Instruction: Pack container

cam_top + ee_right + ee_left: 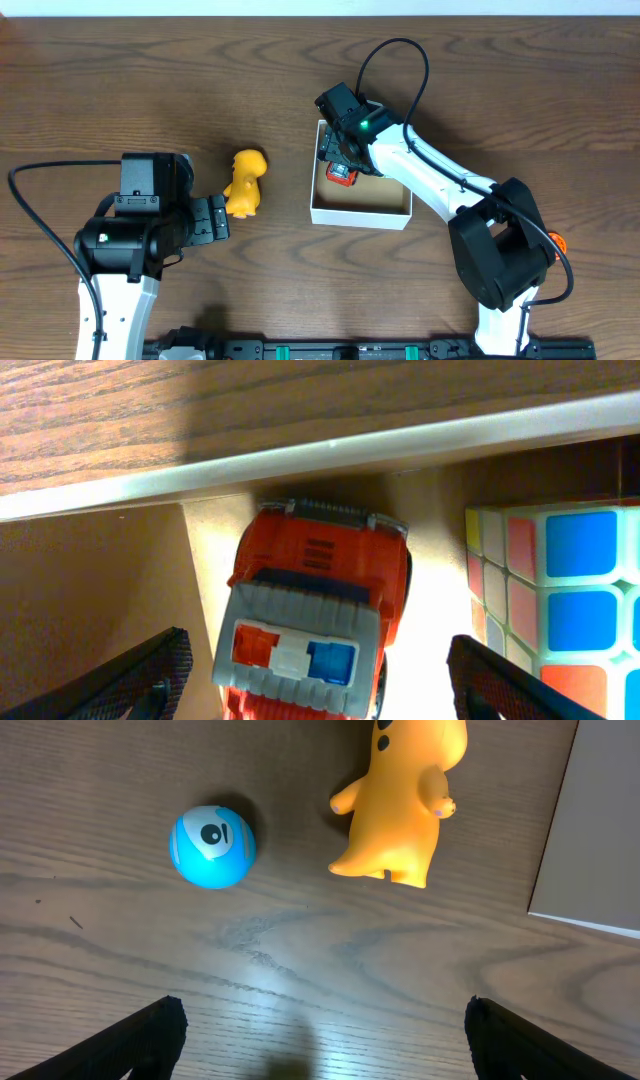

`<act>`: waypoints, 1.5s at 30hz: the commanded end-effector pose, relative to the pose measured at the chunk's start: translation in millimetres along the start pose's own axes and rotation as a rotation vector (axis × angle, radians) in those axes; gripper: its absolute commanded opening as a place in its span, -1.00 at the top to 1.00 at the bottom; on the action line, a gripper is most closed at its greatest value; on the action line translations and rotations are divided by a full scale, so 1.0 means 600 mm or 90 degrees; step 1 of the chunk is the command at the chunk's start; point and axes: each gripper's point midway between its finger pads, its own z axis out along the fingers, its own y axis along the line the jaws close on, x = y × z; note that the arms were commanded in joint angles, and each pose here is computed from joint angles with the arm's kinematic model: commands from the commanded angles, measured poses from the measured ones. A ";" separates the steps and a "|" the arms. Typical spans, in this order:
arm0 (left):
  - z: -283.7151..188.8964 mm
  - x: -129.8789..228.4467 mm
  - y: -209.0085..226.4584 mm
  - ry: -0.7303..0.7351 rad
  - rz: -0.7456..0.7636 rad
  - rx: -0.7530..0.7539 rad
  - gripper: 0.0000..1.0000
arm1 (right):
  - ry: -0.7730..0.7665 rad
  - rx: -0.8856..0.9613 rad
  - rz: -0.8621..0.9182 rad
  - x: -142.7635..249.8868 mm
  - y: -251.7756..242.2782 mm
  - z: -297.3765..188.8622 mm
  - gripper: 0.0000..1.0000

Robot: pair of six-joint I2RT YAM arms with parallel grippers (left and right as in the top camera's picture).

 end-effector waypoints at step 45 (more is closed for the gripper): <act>-0.008 -0.008 -0.001 -0.010 0.000 0.001 -0.82 | 0.044 -0.120 -0.314 0.067 0.085 -0.075 0.77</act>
